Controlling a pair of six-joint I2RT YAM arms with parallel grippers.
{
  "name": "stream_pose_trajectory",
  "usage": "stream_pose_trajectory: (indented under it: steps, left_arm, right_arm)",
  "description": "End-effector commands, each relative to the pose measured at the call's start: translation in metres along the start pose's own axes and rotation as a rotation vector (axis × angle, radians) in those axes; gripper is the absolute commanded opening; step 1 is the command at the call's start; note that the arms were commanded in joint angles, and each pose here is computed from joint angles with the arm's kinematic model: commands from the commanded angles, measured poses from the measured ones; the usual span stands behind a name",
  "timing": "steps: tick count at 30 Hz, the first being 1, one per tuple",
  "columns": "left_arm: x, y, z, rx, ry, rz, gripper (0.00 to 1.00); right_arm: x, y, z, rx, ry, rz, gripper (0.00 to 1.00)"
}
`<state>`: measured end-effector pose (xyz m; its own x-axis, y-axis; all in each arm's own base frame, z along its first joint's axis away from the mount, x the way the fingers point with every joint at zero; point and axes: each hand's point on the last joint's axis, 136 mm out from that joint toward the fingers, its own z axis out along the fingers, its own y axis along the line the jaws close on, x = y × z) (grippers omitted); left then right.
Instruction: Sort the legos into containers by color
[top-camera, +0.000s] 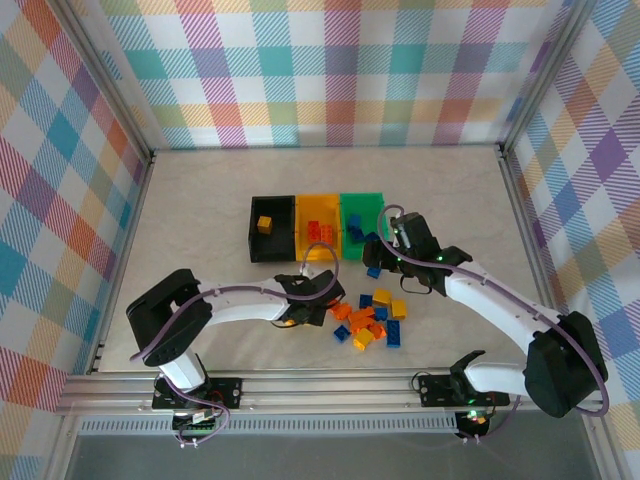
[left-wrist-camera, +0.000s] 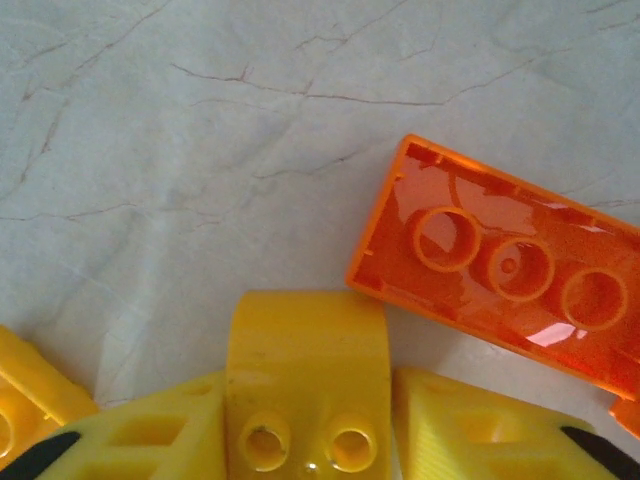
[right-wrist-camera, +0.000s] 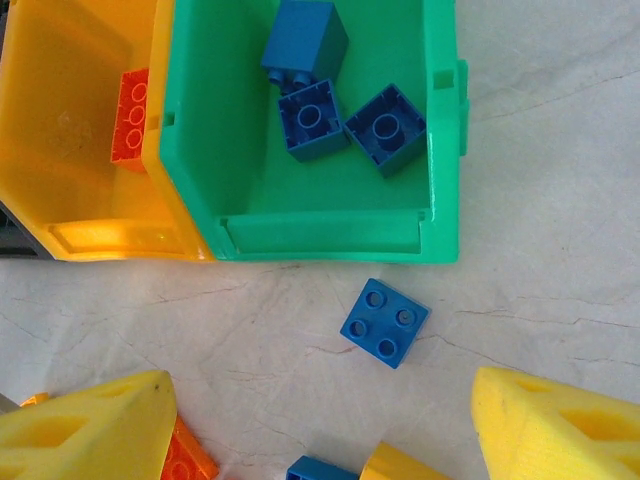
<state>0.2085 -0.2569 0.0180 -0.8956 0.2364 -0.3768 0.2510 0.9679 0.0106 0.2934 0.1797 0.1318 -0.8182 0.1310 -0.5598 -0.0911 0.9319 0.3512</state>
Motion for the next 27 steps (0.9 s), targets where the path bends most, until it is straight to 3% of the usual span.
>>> stream_pose_trajectory:
  steps: [1,8,15,21,27]
  left_arm:
    - [0.018,0.004,0.004,-0.024,0.051,0.029,0.36]
    - [-0.025,0.012,-0.036,0.027,-0.070,-0.057,0.28]
    - [-0.115,0.083,-0.091,0.034,-0.284,-0.316,0.29]
    - [-0.170,0.134,-0.084,-0.065,-0.331,-0.432,0.28]
    - [-0.199,0.161,-0.049,-0.156,-0.283,-0.470,0.27]
  right_arm:
    - [-0.001,-0.002,-0.006,0.003,-0.012,0.009,0.78]
    - [-0.003,-0.002,-0.009,0.002,-0.019,0.013,0.78]
    - [-0.002,0.000,-0.008,-0.007,-0.012,0.021,0.78]
    - [0.000,-0.002,-0.007,-0.001,-0.005,0.021,0.78]
    - [0.004,-0.002,-0.009,-0.005,0.005,0.018,0.78]
